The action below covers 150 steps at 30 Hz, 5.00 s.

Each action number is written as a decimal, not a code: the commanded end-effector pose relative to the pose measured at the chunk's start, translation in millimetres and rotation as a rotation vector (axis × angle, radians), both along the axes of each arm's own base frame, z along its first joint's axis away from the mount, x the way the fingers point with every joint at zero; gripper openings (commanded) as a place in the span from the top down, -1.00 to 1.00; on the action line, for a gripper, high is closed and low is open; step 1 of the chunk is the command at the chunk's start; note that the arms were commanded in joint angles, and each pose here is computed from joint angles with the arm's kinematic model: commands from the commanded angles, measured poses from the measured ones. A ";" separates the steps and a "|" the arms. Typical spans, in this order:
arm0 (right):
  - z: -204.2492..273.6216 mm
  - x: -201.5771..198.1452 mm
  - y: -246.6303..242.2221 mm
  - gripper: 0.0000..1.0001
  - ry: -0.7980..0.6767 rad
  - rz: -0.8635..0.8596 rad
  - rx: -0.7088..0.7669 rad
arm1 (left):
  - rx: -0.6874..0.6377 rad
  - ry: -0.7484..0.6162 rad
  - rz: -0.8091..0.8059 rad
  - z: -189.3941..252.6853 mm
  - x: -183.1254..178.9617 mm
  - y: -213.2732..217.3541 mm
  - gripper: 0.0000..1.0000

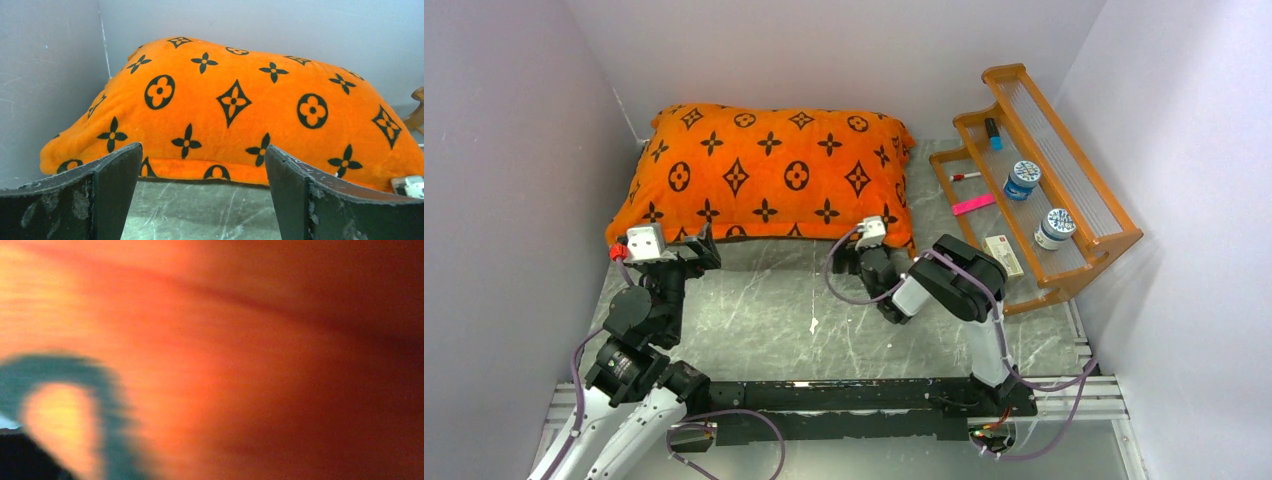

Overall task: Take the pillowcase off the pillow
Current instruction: Move the distractor to the center of the board, then move the pillow to the center of the board.

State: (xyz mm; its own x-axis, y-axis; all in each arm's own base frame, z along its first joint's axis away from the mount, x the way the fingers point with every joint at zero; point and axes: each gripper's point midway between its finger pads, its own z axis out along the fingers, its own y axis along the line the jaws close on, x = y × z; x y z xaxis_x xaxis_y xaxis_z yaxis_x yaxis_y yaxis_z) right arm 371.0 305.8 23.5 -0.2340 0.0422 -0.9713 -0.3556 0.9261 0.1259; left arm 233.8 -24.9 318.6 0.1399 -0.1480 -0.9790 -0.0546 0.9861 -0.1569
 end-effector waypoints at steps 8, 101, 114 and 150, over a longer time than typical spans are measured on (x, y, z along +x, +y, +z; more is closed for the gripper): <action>-7.1 10.4 -138.8 -1.00 0.103 -0.481 0.084 | -0.012 -0.038 0.000 14.7 -2.3 1.8 -0.94; 174.0 -256.4 125.1 0.58 0.380 0.816 -0.030 | 0.005 0.000 -0.022 8.3 4.4 -6.1 -0.94; 262.9 -155.3 59.4 -0.81 0.192 0.624 -0.117 | 0.005 0.002 -0.021 7.3 5.0 -6.2 -0.94; 188.8 -60.7 -24.9 1.00 0.392 0.724 0.166 | 0.052 0.044 -0.065 -1.5 16.3 -20.1 -0.94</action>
State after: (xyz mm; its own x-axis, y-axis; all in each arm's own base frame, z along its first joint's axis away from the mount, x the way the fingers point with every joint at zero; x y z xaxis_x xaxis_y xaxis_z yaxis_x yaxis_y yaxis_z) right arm 365.8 257.4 187.2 -0.6005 -0.0474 -0.7982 -0.6520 0.6070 0.4545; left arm 250.9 -46.4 297.0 0.0434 -0.0919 -0.9948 -0.0004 0.9958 -0.0920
